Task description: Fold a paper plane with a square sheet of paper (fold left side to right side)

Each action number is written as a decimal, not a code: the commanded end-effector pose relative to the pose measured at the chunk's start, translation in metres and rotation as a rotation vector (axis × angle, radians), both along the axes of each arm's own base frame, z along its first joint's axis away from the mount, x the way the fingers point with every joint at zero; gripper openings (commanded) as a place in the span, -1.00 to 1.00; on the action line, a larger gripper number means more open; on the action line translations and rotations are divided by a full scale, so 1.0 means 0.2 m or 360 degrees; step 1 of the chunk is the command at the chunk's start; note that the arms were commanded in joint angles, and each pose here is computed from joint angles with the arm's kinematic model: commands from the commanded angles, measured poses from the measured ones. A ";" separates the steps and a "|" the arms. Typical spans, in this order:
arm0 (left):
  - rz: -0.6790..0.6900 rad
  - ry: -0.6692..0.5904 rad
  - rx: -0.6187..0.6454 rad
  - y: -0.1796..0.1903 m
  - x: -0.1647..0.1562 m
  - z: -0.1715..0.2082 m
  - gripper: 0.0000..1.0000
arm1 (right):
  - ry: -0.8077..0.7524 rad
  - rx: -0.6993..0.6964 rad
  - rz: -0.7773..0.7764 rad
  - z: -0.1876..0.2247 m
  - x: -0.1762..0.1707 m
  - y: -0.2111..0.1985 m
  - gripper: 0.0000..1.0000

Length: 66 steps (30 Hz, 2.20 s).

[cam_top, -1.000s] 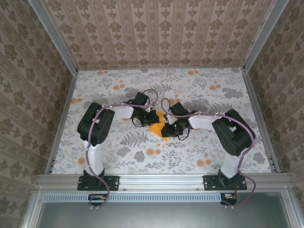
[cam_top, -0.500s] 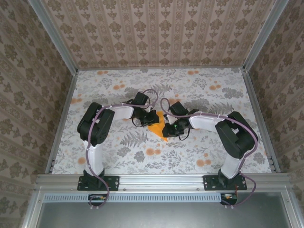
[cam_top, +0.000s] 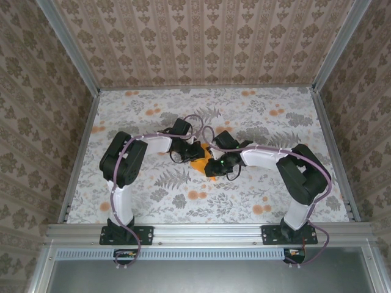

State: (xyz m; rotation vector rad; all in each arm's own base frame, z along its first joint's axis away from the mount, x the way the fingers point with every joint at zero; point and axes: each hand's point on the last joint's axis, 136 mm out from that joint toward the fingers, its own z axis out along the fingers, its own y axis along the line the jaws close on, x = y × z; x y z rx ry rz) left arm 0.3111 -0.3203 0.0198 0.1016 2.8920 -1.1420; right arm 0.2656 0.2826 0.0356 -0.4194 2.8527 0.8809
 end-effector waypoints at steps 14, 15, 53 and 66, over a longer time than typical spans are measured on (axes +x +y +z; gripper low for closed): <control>0.0023 0.0093 0.0209 0.13 -0.06 -0.14 -0.85 | 0.0057 -0.0202 0.0013 -0.10 -0.02 -0.08 -0.65; 0.0024 0.0093 0.0212 0.13 -0.06 -0.15 -0.85 | 0.0059 -0.0202 0.0014 -0.10 -0.03 -0.08 -0.65; 0.0044 0.0101 0.0251 0.16 -0.04 -0.18 -0.85 | 0.0370 -0.0283 -0.0045 -0.22 -0.32 -0.26 -0.65; 0.0040 0.0101 0.0241 0.15 -0.04 -0.18 -0.85 | 0.0251 -0.0136 -0.0063 -0.02 -0.30 -0.25 -0.94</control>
